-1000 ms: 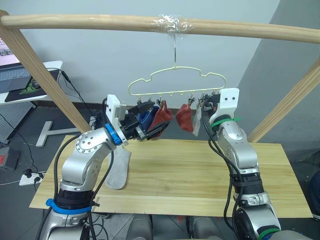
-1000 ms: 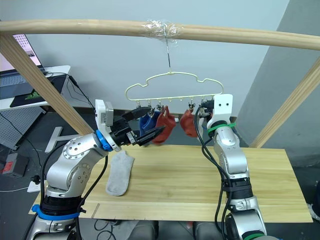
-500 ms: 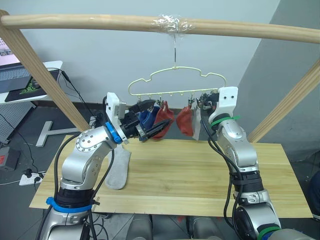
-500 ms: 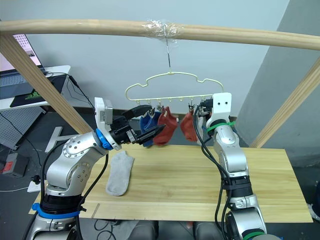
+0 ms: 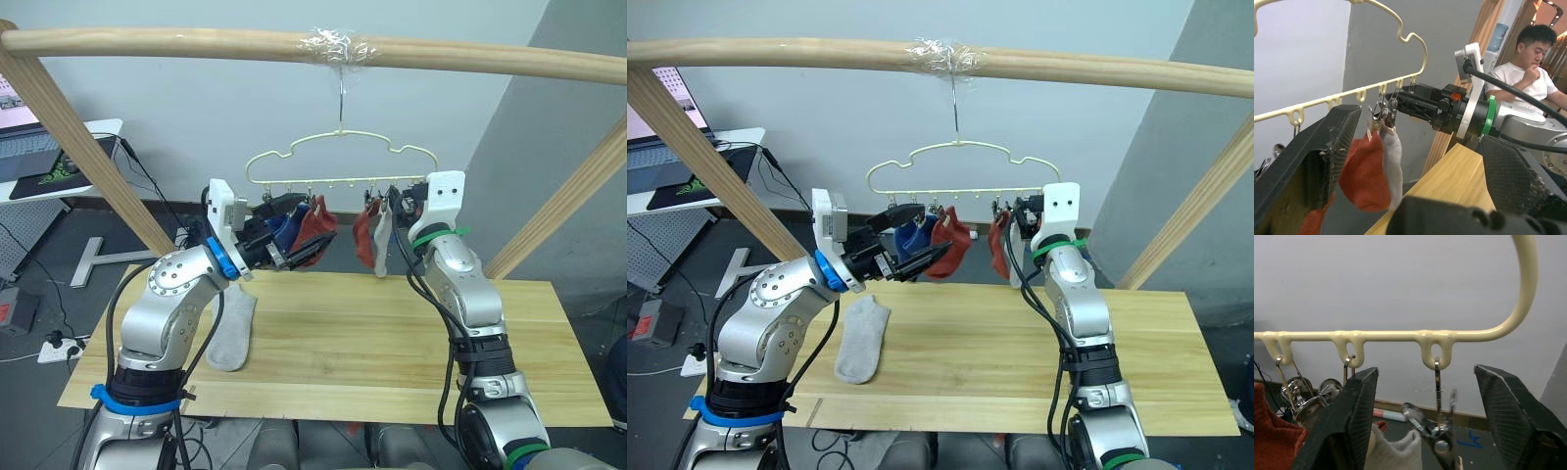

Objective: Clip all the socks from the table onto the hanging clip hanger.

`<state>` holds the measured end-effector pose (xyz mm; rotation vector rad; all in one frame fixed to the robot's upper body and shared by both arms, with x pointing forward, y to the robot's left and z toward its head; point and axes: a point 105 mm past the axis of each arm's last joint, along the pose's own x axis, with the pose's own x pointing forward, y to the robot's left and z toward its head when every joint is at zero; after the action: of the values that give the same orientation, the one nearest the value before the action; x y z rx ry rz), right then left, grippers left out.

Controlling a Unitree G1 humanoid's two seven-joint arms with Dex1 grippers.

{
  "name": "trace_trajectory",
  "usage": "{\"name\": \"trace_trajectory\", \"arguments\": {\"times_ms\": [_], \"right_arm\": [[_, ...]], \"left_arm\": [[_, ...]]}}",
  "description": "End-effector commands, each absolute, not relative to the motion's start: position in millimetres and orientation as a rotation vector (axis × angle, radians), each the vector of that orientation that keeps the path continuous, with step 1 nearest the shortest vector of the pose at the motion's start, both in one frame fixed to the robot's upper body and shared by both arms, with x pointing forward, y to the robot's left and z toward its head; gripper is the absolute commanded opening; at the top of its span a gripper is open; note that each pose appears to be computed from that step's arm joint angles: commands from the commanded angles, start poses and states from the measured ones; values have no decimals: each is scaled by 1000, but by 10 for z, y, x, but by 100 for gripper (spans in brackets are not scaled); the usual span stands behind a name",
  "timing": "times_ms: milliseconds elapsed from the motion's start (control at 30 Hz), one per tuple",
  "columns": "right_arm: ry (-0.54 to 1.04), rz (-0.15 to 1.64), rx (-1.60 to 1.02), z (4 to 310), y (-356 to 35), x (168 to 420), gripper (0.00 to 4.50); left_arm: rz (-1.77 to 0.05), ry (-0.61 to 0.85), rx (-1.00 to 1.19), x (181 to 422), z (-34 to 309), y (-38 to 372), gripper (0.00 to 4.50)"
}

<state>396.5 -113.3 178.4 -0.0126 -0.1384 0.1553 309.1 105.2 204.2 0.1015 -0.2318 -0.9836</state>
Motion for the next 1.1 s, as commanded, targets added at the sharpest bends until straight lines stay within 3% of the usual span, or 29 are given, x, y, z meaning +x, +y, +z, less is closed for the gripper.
{"name": "trace_trajectory", "arguments": {"times_ms": [33, 300, 400, 467, 1067, 1100], "right_arm": [[-213, 150, -16, 1986, -1139, 3971, 307], [-179, 122, -4, 1896, -1158, 3960, 307], [-179, 129, 2, 1894, -1127, 3949, 249], [-178, 131, 1, 1893, -1113, 3947, 183], [-175, 128, 0, 1894, -1116, 3966, 183], [-175, 129, 0, 1893, -1120, 3966, 163]], "left_arm": [[-999, -295, 129, 3042, 2182, 1030, 450], [-993, -296, 132, 3038, 2183, 1040, 450], [-990, -297, 134, 3043, 2184, 1042, 450], [-990, -299, 134, 3043, 2187, 1040, 450], [-1004, -306, 129, 3027, 2208, 1021, 450], [-1005, -307, 128, 3024, 2207, 1016, 450]]}}
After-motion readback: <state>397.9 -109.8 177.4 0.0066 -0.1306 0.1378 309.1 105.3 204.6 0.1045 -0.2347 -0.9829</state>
